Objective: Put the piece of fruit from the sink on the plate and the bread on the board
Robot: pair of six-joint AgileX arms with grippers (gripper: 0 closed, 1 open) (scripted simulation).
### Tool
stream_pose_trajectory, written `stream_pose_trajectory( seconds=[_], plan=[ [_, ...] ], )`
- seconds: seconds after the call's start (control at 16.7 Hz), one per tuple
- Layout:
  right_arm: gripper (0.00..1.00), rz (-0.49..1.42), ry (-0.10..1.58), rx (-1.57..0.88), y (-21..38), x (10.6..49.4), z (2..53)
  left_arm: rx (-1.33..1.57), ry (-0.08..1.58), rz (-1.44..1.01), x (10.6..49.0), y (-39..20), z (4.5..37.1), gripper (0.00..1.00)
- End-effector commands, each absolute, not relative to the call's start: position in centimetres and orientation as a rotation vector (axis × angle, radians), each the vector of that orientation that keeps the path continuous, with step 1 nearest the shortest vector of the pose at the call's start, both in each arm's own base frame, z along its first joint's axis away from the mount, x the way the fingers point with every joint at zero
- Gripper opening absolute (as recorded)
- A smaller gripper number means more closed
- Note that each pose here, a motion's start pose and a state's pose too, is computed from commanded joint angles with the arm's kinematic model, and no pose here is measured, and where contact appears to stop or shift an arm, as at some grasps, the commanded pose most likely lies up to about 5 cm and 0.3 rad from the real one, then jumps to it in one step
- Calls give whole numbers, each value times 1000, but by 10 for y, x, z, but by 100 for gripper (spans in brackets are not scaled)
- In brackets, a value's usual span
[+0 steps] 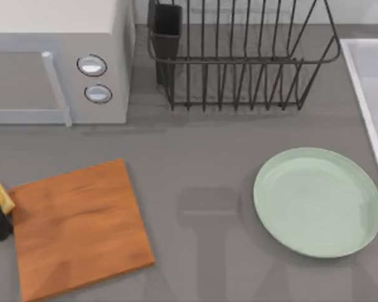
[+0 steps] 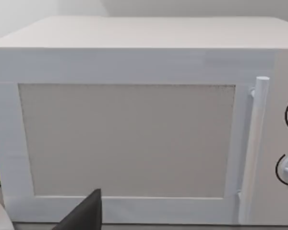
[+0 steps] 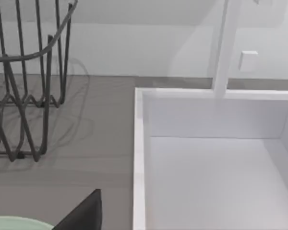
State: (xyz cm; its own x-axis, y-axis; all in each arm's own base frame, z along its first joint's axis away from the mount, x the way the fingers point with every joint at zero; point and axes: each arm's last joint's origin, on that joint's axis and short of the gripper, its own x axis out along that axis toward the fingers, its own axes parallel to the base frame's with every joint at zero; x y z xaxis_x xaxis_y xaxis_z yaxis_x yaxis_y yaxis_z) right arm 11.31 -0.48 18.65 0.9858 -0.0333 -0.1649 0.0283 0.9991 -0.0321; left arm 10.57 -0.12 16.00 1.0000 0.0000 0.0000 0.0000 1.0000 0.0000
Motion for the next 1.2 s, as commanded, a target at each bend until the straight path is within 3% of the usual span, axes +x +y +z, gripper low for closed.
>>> stream_pose_trajectory(
  seconds=[0.3,0.6,1.2],
  plan=[
    [100,-69,495,-65,-14,150,223,0,0,0,106,-1,160,100],
    [100,-85,864,-78,-35,217,241,0,0,0,106,-1,160,100],
    [100,-32,1455,-18,-92,337,184,0,0,0,106,-1,160,100]
  ],
)
